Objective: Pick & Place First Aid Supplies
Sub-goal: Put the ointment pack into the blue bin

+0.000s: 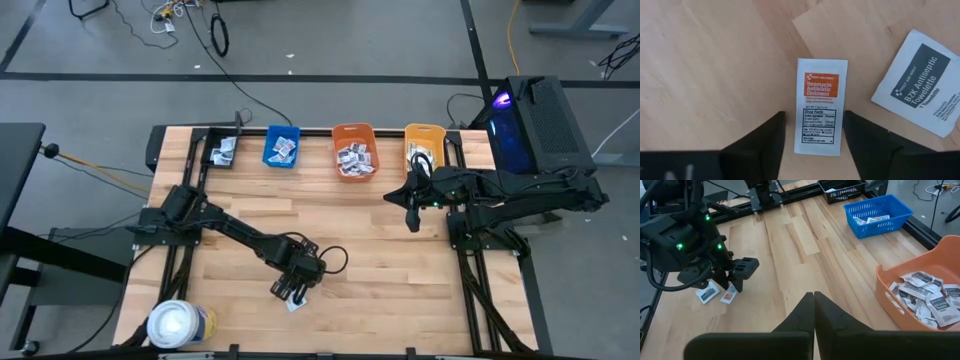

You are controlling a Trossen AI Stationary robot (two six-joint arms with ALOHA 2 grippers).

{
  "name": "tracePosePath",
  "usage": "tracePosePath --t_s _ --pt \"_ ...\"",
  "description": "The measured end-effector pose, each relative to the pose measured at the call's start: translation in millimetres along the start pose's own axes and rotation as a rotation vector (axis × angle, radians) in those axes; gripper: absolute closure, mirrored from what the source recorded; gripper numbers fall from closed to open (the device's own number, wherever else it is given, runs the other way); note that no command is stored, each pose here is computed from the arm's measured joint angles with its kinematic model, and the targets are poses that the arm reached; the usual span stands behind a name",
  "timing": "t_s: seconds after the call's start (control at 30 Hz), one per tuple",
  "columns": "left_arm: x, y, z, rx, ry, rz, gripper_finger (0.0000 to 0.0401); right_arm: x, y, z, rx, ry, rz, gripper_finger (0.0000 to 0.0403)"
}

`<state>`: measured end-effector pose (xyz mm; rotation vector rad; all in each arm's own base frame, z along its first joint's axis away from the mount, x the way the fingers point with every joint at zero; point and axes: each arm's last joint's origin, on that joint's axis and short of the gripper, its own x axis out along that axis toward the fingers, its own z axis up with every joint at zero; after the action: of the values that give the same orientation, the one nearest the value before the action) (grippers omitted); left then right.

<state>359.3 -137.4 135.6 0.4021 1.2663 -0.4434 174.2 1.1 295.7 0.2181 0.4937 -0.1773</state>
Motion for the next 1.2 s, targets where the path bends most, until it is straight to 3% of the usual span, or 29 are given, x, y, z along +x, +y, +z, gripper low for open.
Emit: tracePosePath --t_s 0.57,1.2 --pt "1.0 -0.4 -0.6 0.025 0.003 -0.009 0.0285 0.0 -0.7 1.3 0.013 -0.02 -0.03 0.0398" --pt "-5.1 4.3 5.4 0.011 0.015 0.002 0.0289 -0.1 0.5 5.5 0.013 -0.064 -0.018 0.0398"
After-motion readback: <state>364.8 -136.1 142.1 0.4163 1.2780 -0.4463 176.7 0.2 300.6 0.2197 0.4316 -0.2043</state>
